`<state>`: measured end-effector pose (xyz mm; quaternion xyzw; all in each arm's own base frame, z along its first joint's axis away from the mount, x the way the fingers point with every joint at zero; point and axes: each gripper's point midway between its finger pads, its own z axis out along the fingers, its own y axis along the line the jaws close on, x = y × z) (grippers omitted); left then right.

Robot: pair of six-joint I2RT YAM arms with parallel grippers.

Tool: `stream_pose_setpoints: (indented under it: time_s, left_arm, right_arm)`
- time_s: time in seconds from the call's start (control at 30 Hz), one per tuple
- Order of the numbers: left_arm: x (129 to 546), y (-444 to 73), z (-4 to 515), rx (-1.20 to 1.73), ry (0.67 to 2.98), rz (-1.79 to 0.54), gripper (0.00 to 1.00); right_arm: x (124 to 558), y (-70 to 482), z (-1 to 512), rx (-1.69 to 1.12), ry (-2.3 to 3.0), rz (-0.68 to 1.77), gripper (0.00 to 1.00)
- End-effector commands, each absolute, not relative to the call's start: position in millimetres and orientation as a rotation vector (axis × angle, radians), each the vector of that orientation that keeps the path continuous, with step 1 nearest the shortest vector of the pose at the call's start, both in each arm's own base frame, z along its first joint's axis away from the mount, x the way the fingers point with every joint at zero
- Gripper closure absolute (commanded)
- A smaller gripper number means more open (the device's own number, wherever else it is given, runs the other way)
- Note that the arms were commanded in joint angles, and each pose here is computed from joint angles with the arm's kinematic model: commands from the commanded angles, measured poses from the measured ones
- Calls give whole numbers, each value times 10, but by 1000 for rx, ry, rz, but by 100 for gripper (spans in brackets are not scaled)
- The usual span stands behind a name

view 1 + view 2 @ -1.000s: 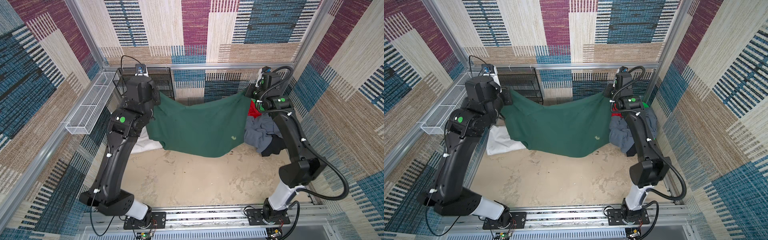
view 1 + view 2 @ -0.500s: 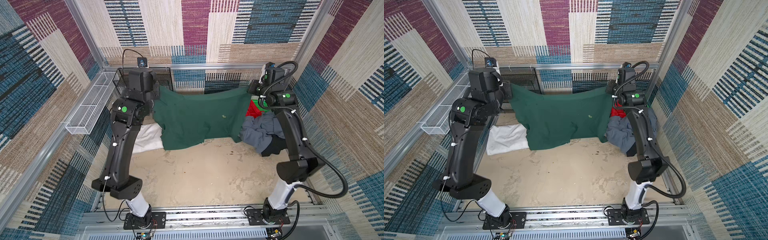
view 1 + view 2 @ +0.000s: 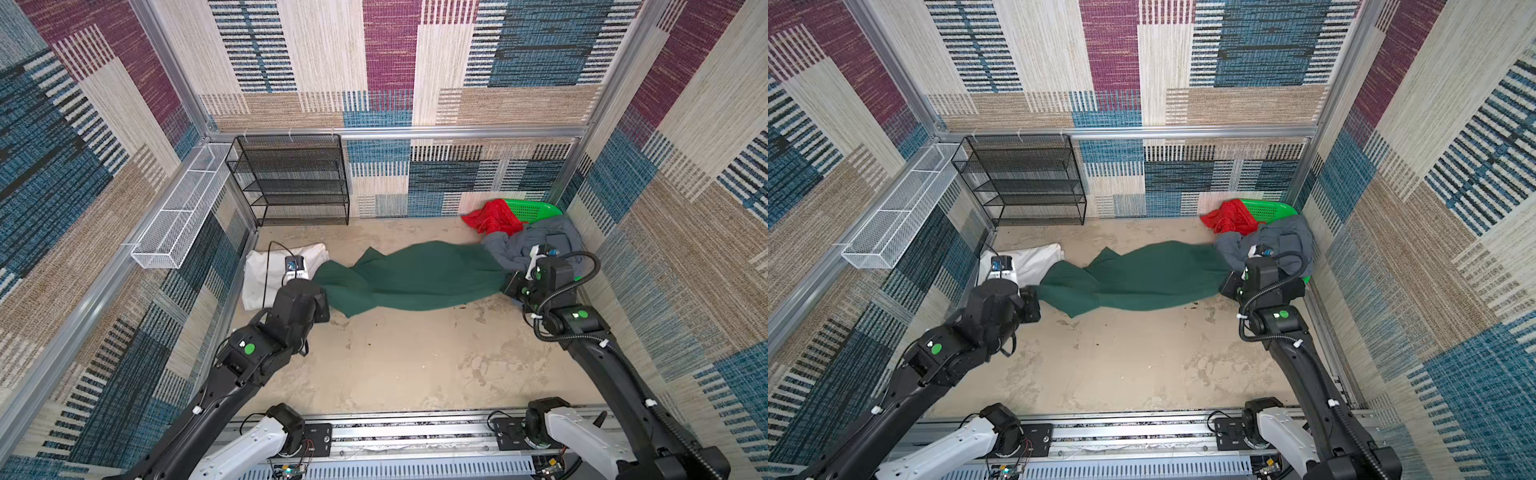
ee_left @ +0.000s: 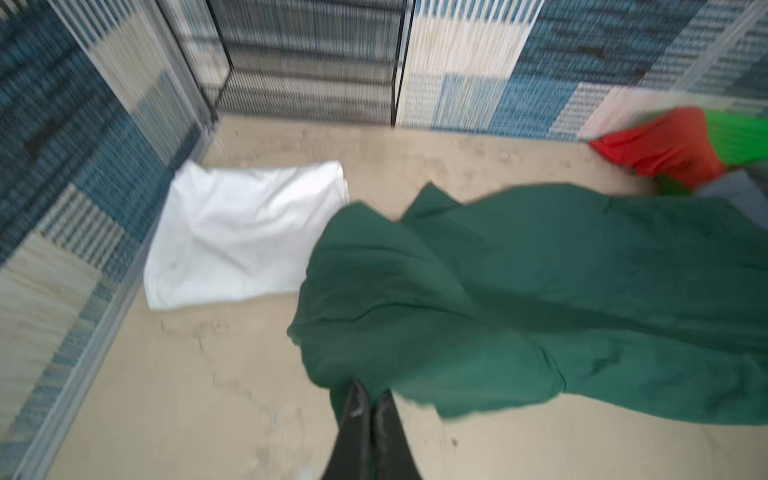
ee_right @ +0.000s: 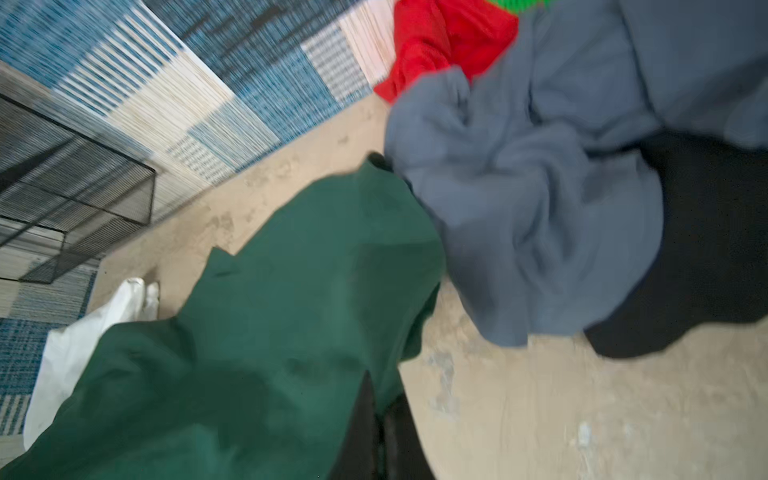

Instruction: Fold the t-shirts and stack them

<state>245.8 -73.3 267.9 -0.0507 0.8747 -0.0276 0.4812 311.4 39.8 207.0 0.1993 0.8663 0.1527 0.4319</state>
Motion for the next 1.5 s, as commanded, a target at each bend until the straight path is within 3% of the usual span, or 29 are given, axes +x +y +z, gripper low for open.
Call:
stream_pose_setpoints:
  time_s: [0.0,0.37,0.4,0.43,0.5,0.53,0.6,0.77,0.87,1.17,1.3,1.47]
  left_arm:
    - [2219,-651,2206,-268,2214,-96,100]
    - [1755,-283,1627,-414,2325,-8,100]
    - [1721,-257,1606,-425,2325,-12,100]
    - [1695,-258,1589,-426,2326,-33,99]
    - [1668,-265,1579,-430,2323,-68,66]
    - [1660,-262,1590,-429,2319,-75,54]
    - [1662,-239,1648,-427,2306,-67,30]
    - [1776,-280,1911,-373,2263,-50,11]
    - [1898,-323,2096,-341,2215,-37,6]
    - [2248,-611,2431,-229,2132,-58,2]
    - [2315,-707,2455,-200,2137,-73,1]
    - [2347,-824,2451,-175,2139,-134,1]
  right_arm:
    - [2964,312,1830,661,2139,403,100]
    - [2622,122,1278,829,2233,282,99]
    - [2619,132,1247,824,2244,283,88]
    - [2627,146,1231,816,2253,287,68]
    - [2675,170,1264,800,2259,295,35]
    - [2723,179,1311,783,2260,292,24]
    - [2832,187,1412,748,2265,274,16]
    - [3233,238,1647,632,2289,225,13]
    - [3620,296,1779,547,2302,196,16]
    - [4813,211,1695,397,2416,-94,34]
    - [5068,96,1575,378,2446,-241,46]
    - [5180,45,1350,331,2510,-310,47]
